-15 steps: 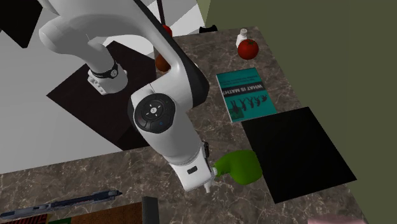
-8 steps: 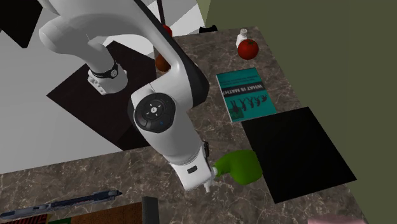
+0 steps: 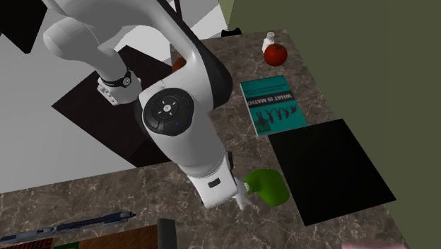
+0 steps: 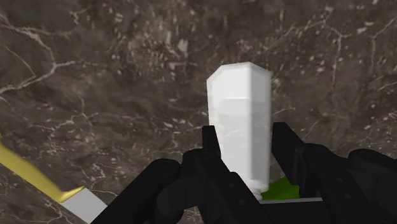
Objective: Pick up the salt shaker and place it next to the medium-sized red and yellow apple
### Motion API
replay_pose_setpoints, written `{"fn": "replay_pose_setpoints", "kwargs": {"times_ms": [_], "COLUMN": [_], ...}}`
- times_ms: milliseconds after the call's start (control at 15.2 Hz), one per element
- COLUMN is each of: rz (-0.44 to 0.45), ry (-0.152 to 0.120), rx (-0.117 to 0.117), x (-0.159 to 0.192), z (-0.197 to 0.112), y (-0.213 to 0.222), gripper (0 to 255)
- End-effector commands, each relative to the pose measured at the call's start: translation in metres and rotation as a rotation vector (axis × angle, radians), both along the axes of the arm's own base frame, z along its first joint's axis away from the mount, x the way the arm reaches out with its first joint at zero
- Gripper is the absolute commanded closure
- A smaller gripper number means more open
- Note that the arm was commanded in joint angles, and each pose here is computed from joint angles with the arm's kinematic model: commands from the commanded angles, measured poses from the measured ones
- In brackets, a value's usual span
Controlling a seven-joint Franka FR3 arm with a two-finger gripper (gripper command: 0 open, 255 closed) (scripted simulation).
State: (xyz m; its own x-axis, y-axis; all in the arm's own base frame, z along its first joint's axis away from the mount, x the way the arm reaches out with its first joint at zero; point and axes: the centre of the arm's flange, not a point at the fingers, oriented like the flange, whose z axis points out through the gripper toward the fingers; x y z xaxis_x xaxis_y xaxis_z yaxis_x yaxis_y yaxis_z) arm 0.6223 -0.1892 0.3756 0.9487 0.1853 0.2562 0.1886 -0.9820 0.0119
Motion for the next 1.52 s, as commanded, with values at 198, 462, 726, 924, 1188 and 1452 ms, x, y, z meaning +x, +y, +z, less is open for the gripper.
{"fn": "replay_pose_setpoints", "kwargs": {"times_ms": [198, 462, 726, 924, 1188, 1452], "rz": [0.000, 0.000, 0.000, 0.000, 0.000, 0.000], "ry": [0.000, 0.000, 0.000, 0.000, 0.000, 0.000], "rx": [0.000, 0.000, 0.000, 0.000, 0.000, 0.000], "x": [0.001, 0.001, 0.001, 0.001, 0.001, 0.001], "z": [0.026, 0.048, 0.069, 0.085, 0.106, 0.127], "y": [0.000, 0.000, 0.000, 0.000, 0.000, 0.000], "gripper": [255, 255, 255, 255, 255, 255]}}
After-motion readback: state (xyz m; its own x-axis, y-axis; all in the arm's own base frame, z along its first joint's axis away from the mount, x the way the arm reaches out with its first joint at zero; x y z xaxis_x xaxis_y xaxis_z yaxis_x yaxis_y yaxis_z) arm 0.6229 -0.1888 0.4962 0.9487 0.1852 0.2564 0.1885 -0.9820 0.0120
